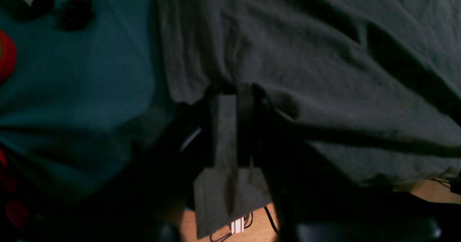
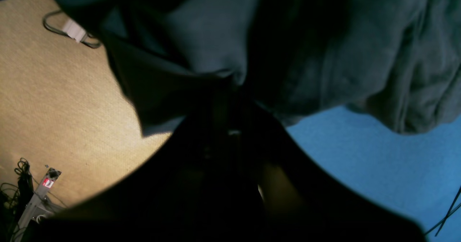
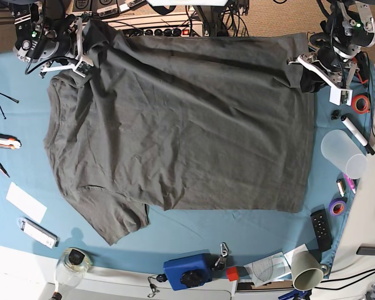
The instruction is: Fold the T-shirt properly
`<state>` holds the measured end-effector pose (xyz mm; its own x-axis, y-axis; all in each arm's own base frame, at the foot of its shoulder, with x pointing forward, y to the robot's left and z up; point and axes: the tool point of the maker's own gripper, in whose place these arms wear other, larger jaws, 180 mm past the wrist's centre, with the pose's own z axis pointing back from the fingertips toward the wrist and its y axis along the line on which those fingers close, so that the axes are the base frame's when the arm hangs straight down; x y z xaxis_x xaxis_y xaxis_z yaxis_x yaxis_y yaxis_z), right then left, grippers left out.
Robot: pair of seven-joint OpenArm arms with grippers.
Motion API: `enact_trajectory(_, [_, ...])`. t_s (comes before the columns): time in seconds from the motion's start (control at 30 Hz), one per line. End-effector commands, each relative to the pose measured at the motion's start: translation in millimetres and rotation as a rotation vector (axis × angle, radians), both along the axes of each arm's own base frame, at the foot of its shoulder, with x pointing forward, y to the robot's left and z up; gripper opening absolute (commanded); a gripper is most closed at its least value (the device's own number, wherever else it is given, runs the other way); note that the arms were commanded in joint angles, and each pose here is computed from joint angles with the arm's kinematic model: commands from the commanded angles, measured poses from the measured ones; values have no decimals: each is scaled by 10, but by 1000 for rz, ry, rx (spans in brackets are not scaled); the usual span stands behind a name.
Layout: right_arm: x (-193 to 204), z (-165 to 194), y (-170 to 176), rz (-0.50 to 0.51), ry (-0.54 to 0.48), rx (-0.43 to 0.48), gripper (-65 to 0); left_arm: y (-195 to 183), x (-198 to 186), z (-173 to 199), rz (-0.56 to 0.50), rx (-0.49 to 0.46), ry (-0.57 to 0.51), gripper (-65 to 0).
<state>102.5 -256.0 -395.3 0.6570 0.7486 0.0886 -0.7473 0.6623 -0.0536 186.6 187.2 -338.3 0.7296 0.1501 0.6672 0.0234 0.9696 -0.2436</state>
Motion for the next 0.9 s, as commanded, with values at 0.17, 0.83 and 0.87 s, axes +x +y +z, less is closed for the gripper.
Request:
enact_trajectory(0.17, [12,75,66,18,-5,8,-650,2,49,95,-5,4,-39,-551])
enact_trajectory(0.83, [481,855,12,-298,-320,206,-650,7,42,87,-5,9,-34,-650])
enact_trajectory(0.87, [475,875,-26,-312,-321,202,-650,7,42,87,-5,8,-34,-650])
